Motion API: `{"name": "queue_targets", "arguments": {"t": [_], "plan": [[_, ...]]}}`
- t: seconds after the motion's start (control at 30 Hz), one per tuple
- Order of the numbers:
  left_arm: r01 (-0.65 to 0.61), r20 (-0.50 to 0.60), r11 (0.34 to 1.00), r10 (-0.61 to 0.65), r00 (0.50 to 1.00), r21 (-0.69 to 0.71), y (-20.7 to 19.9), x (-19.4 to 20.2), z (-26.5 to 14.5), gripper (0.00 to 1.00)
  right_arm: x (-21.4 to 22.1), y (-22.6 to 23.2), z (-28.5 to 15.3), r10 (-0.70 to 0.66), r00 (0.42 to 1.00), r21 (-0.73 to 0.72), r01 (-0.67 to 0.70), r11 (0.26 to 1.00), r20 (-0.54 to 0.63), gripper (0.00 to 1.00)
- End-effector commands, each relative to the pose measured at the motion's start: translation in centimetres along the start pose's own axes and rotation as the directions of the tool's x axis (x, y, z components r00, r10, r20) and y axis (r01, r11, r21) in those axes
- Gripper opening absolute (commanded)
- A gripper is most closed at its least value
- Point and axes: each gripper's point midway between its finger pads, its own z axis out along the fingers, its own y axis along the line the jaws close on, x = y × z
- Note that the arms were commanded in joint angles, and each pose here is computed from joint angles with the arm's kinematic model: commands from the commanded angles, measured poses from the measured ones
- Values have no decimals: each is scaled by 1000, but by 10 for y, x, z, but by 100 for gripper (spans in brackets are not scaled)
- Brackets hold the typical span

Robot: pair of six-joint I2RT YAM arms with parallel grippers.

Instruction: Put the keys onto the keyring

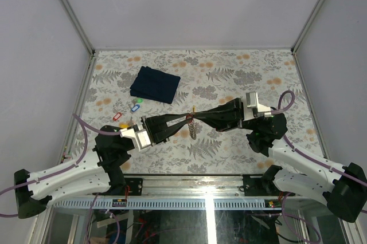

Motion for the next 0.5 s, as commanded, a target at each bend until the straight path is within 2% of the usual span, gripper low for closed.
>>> {"name": "queue_targets", "arguments": {"t": [0.0, 0.47], "plan": [[-6, 71, 1000, 8, 997, -26, 6, -18, 4, 18, -39, 5, 8, -111, 990, -27, 114, 993, 89, 0], [-5, 62, 1000, 6, 998, -21, 5, -14, 6, 17, -32, 15, 8, -126, 991, -91, 130, 987, 50, 0]]}}
